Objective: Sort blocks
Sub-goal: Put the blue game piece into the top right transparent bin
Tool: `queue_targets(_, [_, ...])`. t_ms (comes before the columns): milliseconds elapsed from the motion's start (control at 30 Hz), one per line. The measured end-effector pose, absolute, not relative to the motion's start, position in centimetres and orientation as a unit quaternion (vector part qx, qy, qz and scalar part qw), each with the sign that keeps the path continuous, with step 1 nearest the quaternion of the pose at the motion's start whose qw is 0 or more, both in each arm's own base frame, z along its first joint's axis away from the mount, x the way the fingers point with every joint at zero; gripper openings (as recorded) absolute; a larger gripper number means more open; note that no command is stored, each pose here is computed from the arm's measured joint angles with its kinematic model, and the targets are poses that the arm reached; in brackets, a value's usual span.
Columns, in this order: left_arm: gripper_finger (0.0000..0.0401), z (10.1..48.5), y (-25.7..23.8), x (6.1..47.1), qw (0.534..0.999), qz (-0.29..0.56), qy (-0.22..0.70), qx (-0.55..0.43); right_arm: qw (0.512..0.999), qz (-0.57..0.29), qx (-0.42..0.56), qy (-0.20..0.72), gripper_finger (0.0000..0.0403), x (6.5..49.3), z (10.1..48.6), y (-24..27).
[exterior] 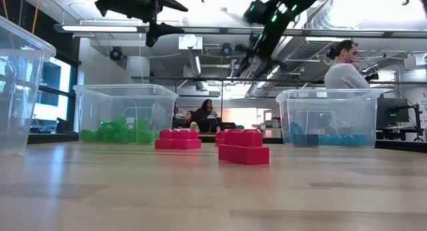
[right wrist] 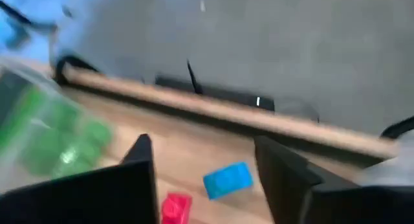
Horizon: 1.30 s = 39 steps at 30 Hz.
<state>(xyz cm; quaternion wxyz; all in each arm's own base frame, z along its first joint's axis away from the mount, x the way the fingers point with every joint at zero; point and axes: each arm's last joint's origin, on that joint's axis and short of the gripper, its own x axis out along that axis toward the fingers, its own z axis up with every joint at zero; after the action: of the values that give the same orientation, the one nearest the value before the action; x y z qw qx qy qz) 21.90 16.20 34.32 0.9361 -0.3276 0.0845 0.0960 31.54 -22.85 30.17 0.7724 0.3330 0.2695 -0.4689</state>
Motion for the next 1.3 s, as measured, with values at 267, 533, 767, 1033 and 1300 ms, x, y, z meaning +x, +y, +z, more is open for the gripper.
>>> queue_targets(267, [0.0252,34.3,16.0,22.0,0.931,0.094,0.085,-0.341,0.741,-0.472,0.347,0.328,0.0011,35.1,22.8,-24.0])
queue_targets(533, [0.0252,34.3,15.7,22.2,0.929,0.088,0.086,-0.349,0.711,-0.508,0.326,0.361,0.0001,35.1,20.3,-24.7])
queue_targets(767, [0.0252,34.3,15.7,22.3,0.928,0.088,0.086,-0.351,0.704,-0.509,0.324,0.374,0.0,35.4,19.0,-24.8])
queue_targets(1033, [0.0252,34.3,15.6,22.3,0.928,0.088,0.086,-0.351,0.736,-0.48,0.278,0.387,0.0,35.8,19.3,-24.9])
queue_targets(1300, [0.0252,34.4,15.6,22.3,0.929,0.088,0.084,-0.35,0.809,-0.339,0.068,0.476,0.0,36.3,19.8,-24.9])
